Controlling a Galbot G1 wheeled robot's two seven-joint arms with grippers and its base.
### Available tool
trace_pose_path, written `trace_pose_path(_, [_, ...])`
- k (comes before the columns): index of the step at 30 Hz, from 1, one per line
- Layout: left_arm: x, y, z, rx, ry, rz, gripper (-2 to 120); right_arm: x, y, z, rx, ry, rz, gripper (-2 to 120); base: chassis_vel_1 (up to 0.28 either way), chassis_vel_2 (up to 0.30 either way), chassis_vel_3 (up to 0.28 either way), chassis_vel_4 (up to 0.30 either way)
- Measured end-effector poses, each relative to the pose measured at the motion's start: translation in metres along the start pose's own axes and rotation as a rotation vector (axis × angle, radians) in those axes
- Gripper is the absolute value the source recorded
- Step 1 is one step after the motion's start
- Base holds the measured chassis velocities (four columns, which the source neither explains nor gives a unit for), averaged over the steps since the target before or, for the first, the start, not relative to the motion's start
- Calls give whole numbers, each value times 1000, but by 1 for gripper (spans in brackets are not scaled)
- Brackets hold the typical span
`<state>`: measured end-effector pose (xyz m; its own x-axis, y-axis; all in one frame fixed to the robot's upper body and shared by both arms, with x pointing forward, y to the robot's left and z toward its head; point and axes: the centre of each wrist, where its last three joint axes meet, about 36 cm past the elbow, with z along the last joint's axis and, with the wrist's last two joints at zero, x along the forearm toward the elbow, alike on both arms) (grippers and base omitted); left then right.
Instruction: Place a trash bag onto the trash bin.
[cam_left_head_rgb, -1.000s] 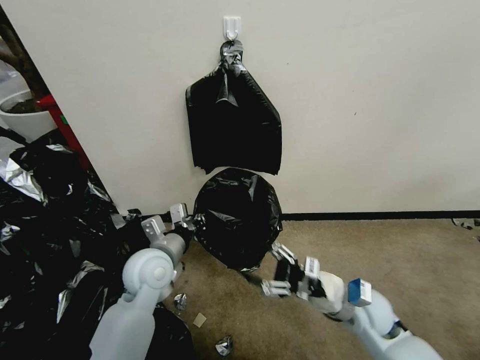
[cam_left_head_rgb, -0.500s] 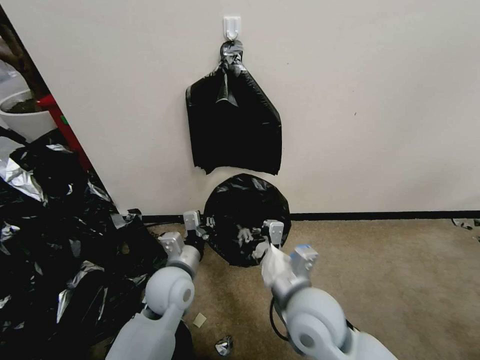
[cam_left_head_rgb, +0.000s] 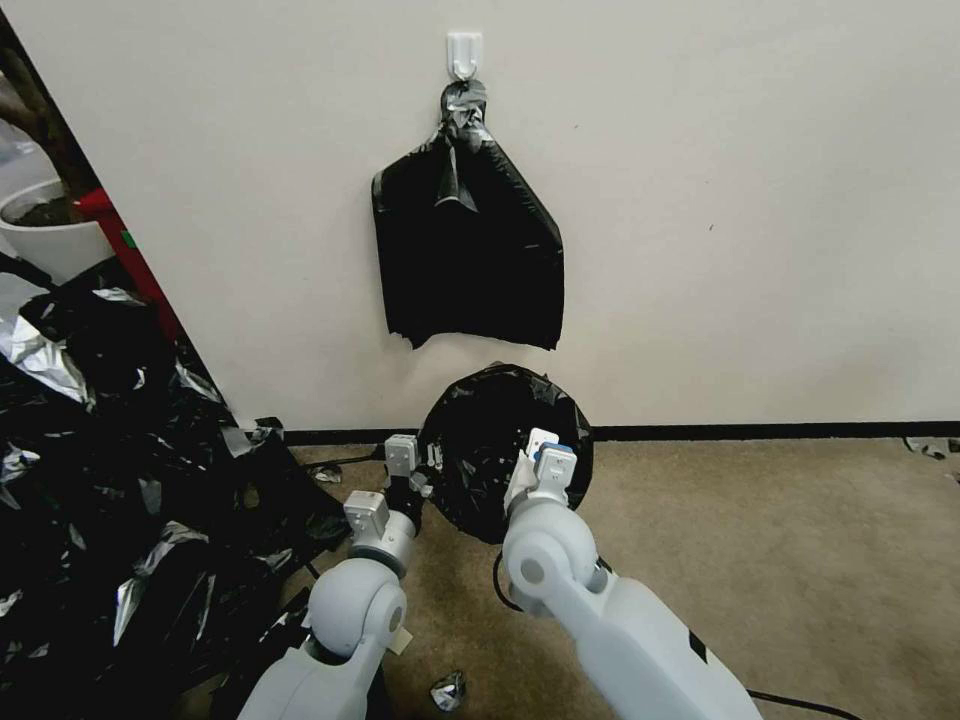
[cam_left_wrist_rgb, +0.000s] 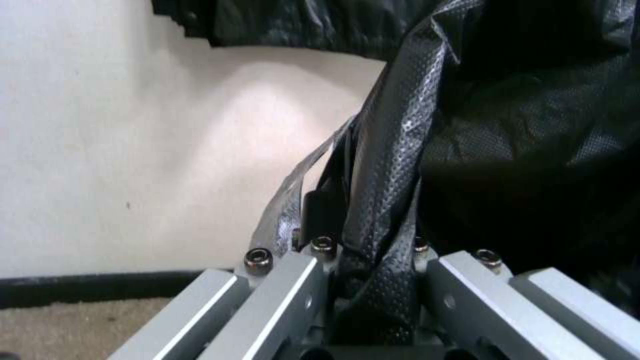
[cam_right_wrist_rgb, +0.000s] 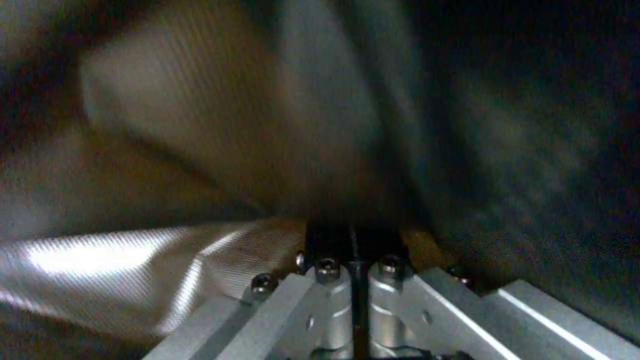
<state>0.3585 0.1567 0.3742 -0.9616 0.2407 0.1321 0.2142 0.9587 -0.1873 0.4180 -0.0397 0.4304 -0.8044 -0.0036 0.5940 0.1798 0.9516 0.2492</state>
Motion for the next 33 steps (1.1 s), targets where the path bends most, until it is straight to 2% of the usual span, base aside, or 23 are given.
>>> trace_pose_path(6, [4,-9,7,0,15,17,2,-18,5,-8,-40,17,27,0,0,0,0,0])
trace_pose_path(12, [7,-14,6,4,15,30,2,-37,3,-7,-44,26,62,0,0,0,0,0])
trace_pose_path(20, [12,-16,6,5,23,37,2,-54,-8,-2,-5,5,100,0,0,0,0,0])
trace_pose_path(25, [12,-15,5,3,23,39,2,-53,-17,8,77,-40,109,0,0,0,0,0])
trace_pose_path(29, [11,-16,5,4,24,41,2,-38,-18,11,86,-49,56,0,0,0,0,0])
trace_pose_path(33, [9,-18,8,6,34,46,2,-21,-15,7,33,-32,-54,0,0,0,0,0])
